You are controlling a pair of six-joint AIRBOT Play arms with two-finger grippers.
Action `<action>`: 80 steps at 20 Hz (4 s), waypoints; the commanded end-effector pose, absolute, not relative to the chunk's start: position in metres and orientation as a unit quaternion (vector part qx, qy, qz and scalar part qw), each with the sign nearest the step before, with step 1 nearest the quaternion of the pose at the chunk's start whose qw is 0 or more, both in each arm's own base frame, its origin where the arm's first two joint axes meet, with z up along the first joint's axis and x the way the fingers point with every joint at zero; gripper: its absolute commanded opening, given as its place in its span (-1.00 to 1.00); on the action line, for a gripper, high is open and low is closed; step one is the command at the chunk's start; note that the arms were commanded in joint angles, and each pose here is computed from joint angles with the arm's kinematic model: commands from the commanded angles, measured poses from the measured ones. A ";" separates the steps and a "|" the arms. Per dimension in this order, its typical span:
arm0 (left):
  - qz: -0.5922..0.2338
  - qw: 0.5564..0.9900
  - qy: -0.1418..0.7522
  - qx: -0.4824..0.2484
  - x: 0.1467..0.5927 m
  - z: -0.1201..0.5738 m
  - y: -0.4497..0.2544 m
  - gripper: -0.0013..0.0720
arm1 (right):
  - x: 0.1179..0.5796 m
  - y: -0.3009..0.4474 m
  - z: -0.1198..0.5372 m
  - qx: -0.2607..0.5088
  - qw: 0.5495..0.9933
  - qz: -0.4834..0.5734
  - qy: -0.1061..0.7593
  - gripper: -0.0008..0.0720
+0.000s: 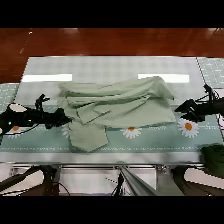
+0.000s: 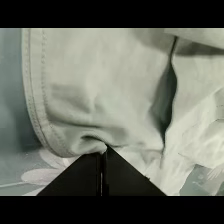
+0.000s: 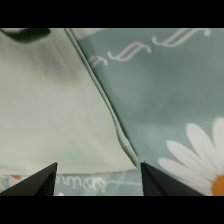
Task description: Fold the shirts.
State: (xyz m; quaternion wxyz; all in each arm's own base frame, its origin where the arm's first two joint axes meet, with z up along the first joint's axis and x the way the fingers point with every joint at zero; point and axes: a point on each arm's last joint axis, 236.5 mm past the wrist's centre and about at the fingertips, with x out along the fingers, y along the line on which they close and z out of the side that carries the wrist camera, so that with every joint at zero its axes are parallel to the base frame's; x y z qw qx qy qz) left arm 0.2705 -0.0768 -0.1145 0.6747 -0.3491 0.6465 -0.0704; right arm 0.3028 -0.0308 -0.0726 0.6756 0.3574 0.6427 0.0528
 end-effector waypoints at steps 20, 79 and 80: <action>-0.190 0.933 0.255 -0.170 0.384 0.272 -0.061 -0.87 | 0.407 0.025 0.253 0.155 0.927 0.177 0.292 -0.92; -0.151 0.715 0.669 -0.133 0.402 -0.020 -0.069 -0.87 | 0.498 -0.005 0.015 0.064 0.837 0.021 0.543 -0.92; -0.162 0.689 0.694 -0.130 0.383 -0.017 -0.071 -0.87 | 0.484 -0.009 0.018 0.049 0.826 0.019 0.561 -0.92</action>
